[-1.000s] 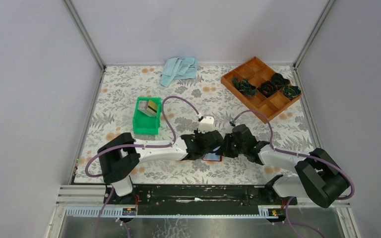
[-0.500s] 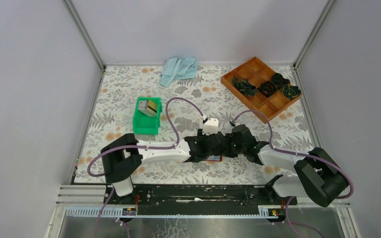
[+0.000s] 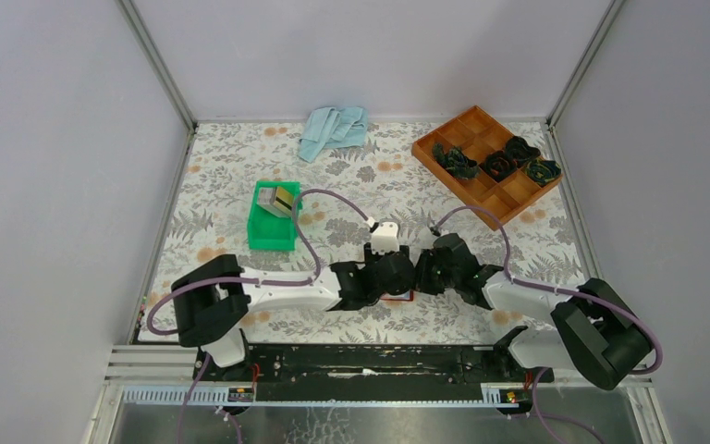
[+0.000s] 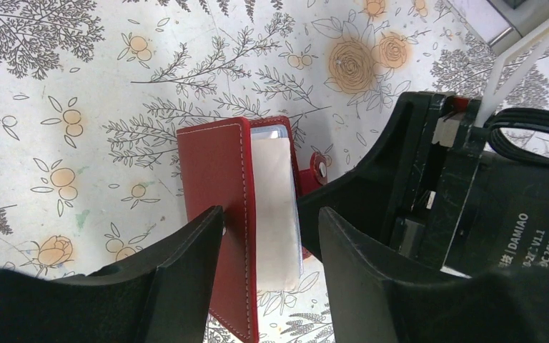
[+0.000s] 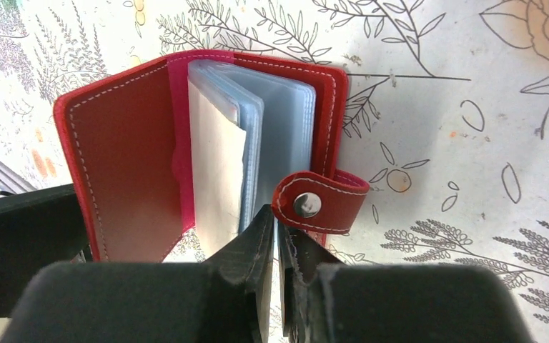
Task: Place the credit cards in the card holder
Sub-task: Close the card holder at the center of the board.
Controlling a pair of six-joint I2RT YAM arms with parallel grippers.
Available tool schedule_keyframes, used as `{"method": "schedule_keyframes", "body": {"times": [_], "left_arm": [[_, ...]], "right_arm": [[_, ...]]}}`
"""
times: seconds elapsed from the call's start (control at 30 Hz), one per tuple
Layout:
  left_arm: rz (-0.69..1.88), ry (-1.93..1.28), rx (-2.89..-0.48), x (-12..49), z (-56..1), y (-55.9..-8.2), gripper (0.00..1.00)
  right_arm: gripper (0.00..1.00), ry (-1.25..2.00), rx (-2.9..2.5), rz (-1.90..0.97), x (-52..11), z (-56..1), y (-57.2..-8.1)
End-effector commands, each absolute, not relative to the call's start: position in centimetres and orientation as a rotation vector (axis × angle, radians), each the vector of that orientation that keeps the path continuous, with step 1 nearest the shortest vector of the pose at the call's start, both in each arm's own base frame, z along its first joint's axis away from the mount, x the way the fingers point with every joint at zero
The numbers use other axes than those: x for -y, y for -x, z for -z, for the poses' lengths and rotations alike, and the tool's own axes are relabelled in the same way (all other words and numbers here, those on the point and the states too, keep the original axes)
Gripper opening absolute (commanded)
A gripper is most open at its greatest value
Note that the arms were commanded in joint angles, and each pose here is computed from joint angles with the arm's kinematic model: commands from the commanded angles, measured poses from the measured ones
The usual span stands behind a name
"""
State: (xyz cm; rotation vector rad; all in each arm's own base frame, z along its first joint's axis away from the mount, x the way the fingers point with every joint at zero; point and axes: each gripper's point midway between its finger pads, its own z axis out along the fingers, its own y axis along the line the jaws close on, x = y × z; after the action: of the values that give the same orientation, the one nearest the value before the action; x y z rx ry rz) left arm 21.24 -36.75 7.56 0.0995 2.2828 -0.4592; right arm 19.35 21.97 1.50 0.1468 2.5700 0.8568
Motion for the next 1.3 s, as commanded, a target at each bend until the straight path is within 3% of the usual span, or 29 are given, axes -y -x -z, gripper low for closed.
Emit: {"method": "schedule_keyframes", "body": {"times": [0.0,0.97,1.27], "left_arm": [[0.588,0.001,-2.182,37.6,-10.0,-21.7,0.60],[0.630,-0.017,-2.225,40.0,-7.0,-21.0,0.60],[0.673,0.091,-2.230,39.1,-6.0,-20.7,0.60]], "right_arm": [[0.12,-0.158,-2.571,-0.764,-20.7,-1.3,-19.2],[0.13,-0.128,-2.529,-0.700,-19.4,-3.4,-19.2],[0.20,-0.128,-2.533,-0.686,-19.1,-3.2,-19.0]]}}
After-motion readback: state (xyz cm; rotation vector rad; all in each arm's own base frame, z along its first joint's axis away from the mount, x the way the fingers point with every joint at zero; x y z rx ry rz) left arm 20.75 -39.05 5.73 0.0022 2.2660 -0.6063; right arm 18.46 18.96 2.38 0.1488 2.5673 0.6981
